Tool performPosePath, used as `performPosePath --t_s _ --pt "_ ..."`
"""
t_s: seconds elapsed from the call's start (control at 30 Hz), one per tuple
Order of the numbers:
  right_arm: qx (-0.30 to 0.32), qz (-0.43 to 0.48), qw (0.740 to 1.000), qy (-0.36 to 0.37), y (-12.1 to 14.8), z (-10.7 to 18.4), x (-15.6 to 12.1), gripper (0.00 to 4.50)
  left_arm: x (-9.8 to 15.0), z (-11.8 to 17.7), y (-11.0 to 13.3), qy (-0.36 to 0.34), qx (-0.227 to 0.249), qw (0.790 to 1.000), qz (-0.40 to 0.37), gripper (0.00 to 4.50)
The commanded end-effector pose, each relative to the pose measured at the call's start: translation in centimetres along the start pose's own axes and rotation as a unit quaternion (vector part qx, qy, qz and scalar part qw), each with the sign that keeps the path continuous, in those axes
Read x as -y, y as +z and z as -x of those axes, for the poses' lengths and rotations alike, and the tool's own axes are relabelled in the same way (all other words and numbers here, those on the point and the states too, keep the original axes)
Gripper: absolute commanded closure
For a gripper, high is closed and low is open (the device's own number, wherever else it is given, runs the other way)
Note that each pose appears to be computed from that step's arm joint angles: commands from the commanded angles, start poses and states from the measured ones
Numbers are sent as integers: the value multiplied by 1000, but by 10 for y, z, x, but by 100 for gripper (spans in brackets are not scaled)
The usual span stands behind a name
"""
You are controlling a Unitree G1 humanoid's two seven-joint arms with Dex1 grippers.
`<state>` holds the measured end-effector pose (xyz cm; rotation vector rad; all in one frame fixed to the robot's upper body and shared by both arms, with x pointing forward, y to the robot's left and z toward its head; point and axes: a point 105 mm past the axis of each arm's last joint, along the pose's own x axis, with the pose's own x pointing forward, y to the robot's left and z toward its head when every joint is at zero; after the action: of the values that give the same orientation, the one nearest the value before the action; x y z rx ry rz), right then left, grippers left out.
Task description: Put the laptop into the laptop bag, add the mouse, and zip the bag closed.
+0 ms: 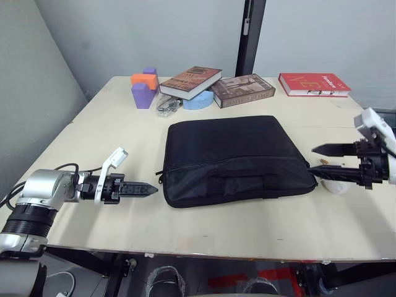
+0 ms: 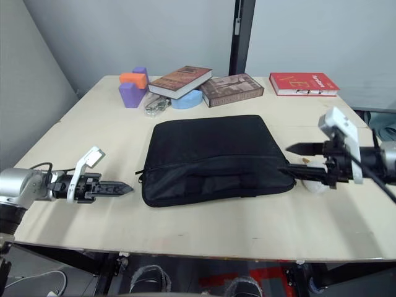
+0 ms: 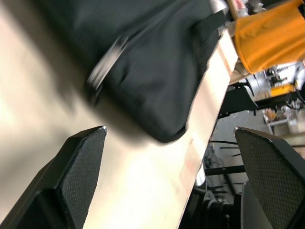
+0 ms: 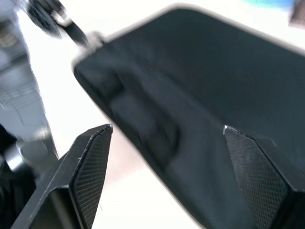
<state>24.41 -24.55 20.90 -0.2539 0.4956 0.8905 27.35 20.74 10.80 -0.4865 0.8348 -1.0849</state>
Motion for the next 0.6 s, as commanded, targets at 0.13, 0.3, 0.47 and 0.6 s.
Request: performPosePath --t_s 0.13,0.3,0.47,0.6 --pt "6 19 1000 -1 1 -1 -2 58 -8 -29 1 -3 10 999 45 0" --pt "77 52 993 70 38 10 -38 58 -5 -54 3 -27 9 998 61 0" --pt "114 78 985 100 62 10 -59 58 -8 -69 10 -24 19 998 58 54" --pt "109 70 987 91 59 7 -58 58 -17 -68 13 2 20 999 50 189"
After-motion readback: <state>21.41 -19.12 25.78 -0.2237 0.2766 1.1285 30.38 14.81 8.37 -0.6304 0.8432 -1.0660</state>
